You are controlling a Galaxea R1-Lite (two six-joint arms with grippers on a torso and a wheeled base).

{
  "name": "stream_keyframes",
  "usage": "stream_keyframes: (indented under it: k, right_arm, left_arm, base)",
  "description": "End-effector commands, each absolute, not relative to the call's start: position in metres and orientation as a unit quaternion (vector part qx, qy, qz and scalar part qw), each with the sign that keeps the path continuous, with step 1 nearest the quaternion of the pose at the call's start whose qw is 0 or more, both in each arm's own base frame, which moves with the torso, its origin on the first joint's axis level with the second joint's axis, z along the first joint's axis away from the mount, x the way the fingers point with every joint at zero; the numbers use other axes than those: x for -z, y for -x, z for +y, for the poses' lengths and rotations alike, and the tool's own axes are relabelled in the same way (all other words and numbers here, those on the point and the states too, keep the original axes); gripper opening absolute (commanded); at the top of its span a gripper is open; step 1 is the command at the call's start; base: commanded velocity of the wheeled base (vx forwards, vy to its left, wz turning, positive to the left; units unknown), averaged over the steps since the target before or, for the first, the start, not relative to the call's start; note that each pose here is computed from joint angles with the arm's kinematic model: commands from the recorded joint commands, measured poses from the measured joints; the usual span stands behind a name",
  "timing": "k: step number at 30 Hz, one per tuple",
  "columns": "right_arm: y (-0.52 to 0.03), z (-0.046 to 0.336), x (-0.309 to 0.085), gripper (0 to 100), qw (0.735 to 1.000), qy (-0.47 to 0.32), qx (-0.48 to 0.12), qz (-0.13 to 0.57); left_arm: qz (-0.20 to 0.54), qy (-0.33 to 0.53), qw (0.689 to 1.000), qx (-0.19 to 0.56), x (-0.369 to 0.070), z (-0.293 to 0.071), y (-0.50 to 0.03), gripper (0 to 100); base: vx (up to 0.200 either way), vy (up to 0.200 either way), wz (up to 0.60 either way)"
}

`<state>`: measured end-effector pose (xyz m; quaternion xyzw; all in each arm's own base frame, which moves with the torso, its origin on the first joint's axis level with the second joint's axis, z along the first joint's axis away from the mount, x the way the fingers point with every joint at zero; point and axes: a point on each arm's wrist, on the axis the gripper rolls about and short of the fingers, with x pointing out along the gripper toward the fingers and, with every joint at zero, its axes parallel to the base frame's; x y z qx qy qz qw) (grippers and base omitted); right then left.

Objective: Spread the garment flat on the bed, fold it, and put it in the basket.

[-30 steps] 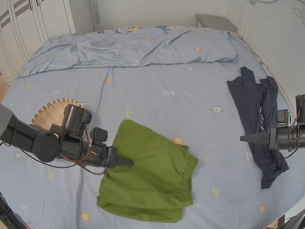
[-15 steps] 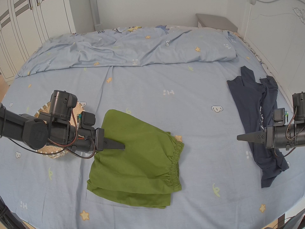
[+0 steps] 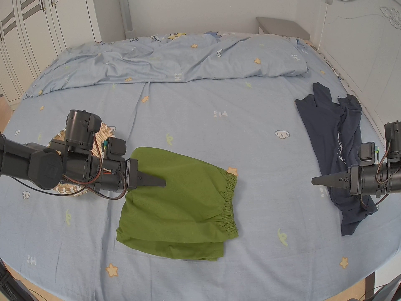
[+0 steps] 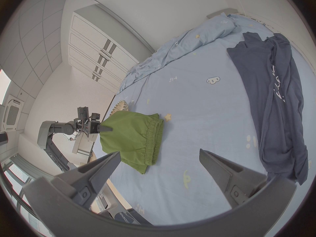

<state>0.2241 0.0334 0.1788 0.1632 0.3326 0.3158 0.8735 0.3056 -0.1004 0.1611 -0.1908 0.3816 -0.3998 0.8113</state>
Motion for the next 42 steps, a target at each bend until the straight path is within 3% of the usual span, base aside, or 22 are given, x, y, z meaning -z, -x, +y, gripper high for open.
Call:
stream_keyframes:
  k: [1, 21, 42]
  right_arm:
    - [-0.224, 0.034, -0.179, 100, 0.874, -0.163, -0.316, 0.332]
    - [-0.224, 0.033, -0.18, 100, 0.876, -0.163, -0.313, 0.329]
    - [-0.221, 0.036, -0.181, 100, 0.874, -0.16, -0.319, 0.33]
  left_arm:
    - [0.353, 0.185, 0.82, 0.41, -0.183, -0.105, -0.316, 0]
    - [0.371, 0.187, 0.815, 0.405, -0.192, -0.105, -0.332, 0]
    - [0.296, 0.093, 0.828, 0.467, -0.211, -0.126, -0.342, 0]
  base:
    - [0.0, 0.0, 0.0]
    - [0.0, 0.18, 0.0]
    - [0.0, 0.0, 0.0]
